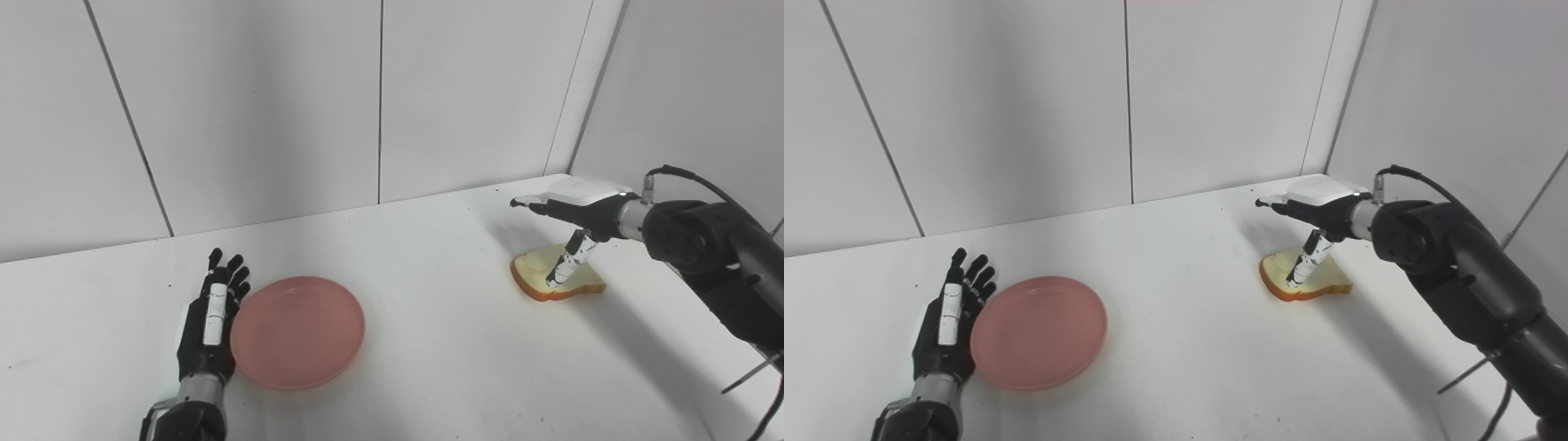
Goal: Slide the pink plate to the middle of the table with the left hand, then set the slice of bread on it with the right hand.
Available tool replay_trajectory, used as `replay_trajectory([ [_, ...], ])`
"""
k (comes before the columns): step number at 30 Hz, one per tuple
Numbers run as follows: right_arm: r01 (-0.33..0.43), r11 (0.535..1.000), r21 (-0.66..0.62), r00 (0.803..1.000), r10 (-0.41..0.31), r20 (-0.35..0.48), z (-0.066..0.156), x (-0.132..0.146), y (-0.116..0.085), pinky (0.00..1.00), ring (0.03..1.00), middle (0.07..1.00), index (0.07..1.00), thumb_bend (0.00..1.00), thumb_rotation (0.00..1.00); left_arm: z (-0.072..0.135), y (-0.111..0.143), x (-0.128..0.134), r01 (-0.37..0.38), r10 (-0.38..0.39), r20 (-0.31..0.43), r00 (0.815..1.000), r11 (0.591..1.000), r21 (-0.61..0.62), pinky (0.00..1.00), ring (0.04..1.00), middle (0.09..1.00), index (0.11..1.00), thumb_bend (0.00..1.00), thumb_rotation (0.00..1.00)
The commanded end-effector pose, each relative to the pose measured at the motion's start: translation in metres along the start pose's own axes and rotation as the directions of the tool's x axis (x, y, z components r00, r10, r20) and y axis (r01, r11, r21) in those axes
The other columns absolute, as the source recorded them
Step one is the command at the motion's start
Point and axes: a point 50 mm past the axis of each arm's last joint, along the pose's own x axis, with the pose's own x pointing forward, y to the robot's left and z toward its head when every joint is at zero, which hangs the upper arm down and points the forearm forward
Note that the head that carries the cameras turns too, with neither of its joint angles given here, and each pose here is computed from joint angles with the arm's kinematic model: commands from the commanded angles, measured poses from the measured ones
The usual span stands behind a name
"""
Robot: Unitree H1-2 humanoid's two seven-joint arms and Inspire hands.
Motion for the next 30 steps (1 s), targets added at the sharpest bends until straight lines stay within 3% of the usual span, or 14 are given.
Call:
replay_trajectory([
  [1,0.034,0.998,-0.048,0.998,-0.037,-0.050,-0.010,-0.007,-0.025,0.86,0.951,0.974,0.977,1.00,0.18,-0.021,0.003,-0.011,-0.030,0.029,-0.100,0.995,0.999,-0.011,0.92,0.928,0.937,1.000,0.95,0.81],
  [14,-0.078,0.977,-0.198,0.989,0.052,-0.137,0.003,0.002,-0.033,0.99,1.000,1.000,1.000,1.00,0.11,-0.022,0.003,-0.011,-0.031,0.030,-0.103,0.994,0.999,-0.010,0.92,0.930,0.942,1.000,0.94,0.81],
  [21,-0.089,0.949,-0.301,0.987,0.042,-0.158,0.001,0.010,-0.047,1.00,1.000,1.000,0.998,1.00,0.18,-0.024,0.002,-0.012,-0.032,0.031,-0.108,0.994,0.999,-0.003,0.91,0.922,0.939,1.000,0.94,0.82],
  [30,-0.100,0.954,-0.284,0.985,0.054,-0.165,-0.004,0.018,-0.051,1.00,1.000,1.000,0.989,1.00,0.20,-0.024,0.002,-0.013,-0.032,0.030,-0.108,0.994,0.999,-0.018,0.95,0.937,0.943,1.000,0.94,0.81],
])
